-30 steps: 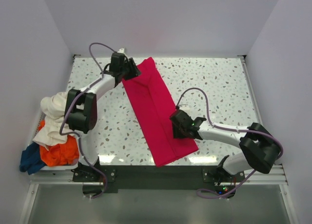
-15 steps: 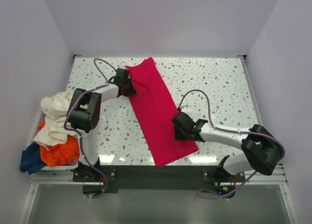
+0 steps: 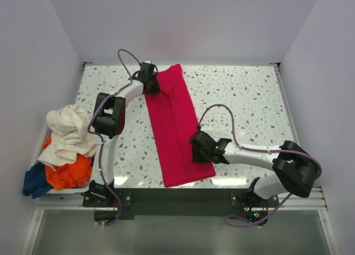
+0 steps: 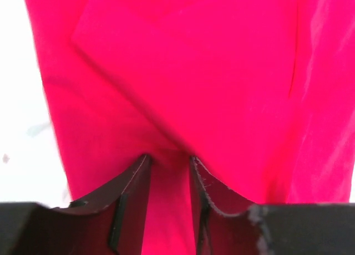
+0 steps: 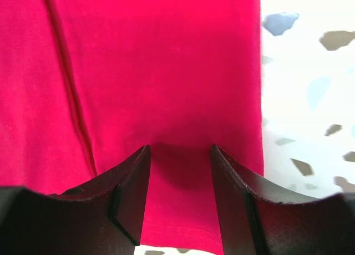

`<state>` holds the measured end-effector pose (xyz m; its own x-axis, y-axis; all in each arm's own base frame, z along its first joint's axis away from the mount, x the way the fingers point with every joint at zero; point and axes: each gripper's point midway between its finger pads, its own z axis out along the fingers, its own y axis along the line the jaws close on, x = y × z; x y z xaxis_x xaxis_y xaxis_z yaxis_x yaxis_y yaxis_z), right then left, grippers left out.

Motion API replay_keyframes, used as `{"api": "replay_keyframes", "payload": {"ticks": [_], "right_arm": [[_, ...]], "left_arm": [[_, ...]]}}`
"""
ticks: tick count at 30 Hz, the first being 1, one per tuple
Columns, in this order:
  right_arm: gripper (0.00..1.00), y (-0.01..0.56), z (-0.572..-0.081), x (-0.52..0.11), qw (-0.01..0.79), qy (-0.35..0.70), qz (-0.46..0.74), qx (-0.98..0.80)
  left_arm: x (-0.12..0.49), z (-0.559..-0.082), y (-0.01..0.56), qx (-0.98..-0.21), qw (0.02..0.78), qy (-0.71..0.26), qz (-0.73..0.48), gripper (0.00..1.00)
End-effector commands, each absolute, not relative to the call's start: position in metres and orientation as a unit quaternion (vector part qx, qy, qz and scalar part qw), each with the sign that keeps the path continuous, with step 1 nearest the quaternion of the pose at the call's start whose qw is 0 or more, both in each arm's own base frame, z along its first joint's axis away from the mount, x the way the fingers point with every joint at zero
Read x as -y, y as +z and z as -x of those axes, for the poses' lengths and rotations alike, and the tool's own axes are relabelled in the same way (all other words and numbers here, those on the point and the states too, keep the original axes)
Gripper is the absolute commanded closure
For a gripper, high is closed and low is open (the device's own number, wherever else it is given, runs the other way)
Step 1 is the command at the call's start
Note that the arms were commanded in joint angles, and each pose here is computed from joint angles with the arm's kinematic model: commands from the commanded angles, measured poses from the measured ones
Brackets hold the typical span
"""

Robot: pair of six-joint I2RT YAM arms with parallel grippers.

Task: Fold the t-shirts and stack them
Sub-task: Fold the tshirt

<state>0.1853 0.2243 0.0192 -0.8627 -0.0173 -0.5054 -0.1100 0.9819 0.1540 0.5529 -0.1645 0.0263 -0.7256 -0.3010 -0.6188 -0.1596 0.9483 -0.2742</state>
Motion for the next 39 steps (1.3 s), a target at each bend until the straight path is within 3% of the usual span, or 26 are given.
{"api": "replay_keyframes", "payload": {"ticks": [1, 11, 23, 28, 34, 39], "right_arm": [[0.49, 0.031, -0.192, -0.26, 0.251, 0.139, 0.016, -0.958], [0.48, 0.053, -0.215, -0.286, 0.265, 0.137, 0.041, -0.954], [0.47, 0.095, -0.257, -0.278, 0.301, 0.147, 0.039, -0.942], [0.48, 0.108, -0.301, -0.256, 0.309, 0.175, 0.001, -0.935], [0.5, 0.115, -0.339, -0.25, 0.312, 0.194, -0.013, -0.93], [0.5, 0.104, -0.343, -0.251, 0.305, 0.199, -0.015, -0.931]], "left_arm": [[0.165, -0.564, 0.006, -0.935, 0.333, -0.083, 0.089, 0.58], [0.167, -0.614, 0.026, -0.913, 0.367, -0.153, 0.091, 0.49], [0.173, -0.631, 0.123, -0.853, 0.455, -0.251, 0.057, 0.38], [0.175, -0.62, 0.163, -0.836, 0.478, -0.264, 0.052, 0.4], [0.19, -0.599, 0.152, -0.846, 0.469, -0.252, 0.038, 0.47], [0.223, -0.594, 0.14, -0.854, 0.473, -0.218, -0.005, 0.51]]}}
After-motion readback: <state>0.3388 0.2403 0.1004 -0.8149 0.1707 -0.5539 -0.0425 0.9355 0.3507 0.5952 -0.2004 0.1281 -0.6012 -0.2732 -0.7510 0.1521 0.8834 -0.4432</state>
